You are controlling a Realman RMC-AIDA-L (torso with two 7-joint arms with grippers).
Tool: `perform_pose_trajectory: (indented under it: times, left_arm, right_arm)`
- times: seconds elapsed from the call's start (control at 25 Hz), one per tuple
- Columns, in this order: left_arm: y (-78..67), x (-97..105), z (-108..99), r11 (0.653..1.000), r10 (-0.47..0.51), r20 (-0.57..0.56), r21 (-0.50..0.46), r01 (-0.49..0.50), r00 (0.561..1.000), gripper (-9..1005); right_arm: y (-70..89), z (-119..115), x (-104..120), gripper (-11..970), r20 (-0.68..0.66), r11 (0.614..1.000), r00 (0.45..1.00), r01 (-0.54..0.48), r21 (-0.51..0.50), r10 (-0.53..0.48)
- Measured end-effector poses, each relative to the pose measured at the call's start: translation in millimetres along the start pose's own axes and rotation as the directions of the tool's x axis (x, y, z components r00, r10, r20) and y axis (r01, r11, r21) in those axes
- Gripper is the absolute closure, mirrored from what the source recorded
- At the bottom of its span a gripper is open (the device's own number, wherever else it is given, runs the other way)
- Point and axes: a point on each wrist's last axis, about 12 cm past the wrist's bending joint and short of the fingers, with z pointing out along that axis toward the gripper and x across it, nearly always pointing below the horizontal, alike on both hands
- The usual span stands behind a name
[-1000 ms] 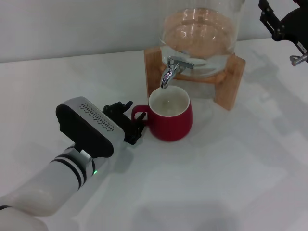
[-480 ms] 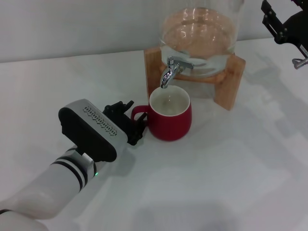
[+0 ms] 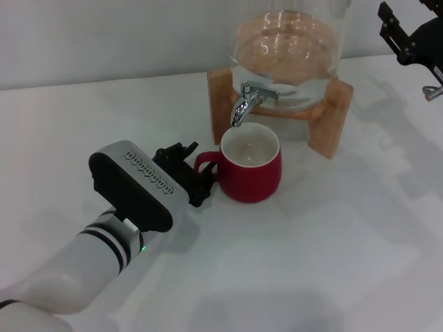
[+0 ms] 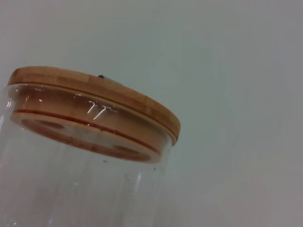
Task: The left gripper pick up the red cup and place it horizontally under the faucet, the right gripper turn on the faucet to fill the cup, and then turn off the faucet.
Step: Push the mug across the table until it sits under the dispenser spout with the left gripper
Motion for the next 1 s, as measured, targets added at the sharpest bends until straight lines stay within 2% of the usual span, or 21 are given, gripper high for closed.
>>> perform_pose_trajectory:
  times: [1.0]
  left_arm:
    - [-6.8,1.3,-5.8,1.000,0.022,0.000,0.002,-0.022,1.000,575]
  right_arm:
    - [0.4,0.3,0.8,326,-0.008,1.000,1.000,0.006,-0.011,-0.006]
